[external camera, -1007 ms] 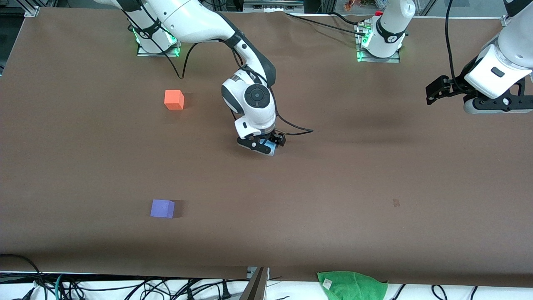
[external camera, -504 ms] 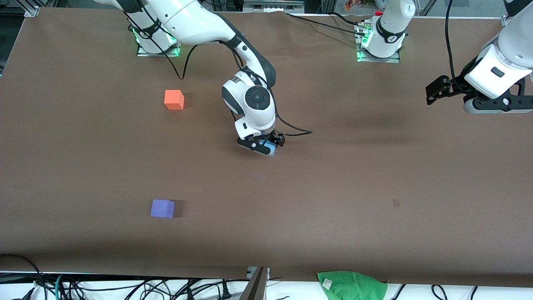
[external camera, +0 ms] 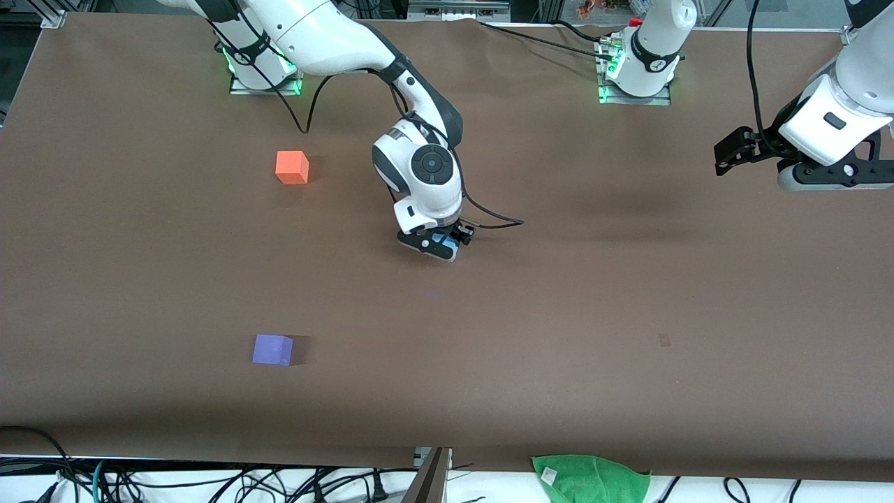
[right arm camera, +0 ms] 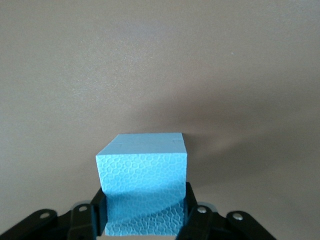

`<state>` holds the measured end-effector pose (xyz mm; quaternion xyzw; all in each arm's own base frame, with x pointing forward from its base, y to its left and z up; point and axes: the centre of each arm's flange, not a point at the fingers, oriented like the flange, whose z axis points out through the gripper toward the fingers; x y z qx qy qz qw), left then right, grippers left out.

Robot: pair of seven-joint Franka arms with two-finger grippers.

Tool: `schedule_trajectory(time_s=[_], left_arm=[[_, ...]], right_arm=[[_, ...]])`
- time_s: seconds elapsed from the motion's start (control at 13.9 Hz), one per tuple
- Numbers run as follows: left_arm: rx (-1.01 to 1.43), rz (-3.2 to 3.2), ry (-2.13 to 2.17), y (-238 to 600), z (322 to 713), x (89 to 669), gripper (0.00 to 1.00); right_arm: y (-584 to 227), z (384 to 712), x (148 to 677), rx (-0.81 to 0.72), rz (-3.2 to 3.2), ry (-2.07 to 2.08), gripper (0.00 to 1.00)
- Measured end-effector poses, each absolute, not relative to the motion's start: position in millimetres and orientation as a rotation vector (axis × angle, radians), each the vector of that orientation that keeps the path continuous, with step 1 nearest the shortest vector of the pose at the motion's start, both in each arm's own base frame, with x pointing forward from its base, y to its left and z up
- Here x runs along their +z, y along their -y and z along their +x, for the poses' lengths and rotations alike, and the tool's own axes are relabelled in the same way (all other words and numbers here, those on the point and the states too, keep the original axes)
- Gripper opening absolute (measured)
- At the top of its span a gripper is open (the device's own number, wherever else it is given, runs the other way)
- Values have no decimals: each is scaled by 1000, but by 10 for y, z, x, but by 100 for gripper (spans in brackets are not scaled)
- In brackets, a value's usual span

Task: Place blue block between orange and purple blocks
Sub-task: 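Carry the blue cube with the right gripper toward the orange and purple cubes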

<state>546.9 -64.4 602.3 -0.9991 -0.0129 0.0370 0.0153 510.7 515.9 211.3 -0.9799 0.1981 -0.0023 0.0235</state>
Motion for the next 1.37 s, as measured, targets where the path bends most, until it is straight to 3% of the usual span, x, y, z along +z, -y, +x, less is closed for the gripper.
schedule_trajectory(time_s=[0.29, 0.58, 1.01, 1.37], left_arm=[[115, -3109, 40, 644, 5469, 6023, 100], [115, -3109, 40, 645, 5469, 6023, 100], [115, -3109, 40, 645, 5469, 6024, 100], [115, -3109, 40, 645, 5469, 6024, 100]], right_arm=[[-5156, 5137, 2147, -17, -3029, -609, 55], [-4864, 5455, 2483, -41, -3061, -475, 55], [-3609, 6105, 3189, 108, -3184, -144, 55], [-2330, 6542, 3282, 255, -3192, 22, 55]])
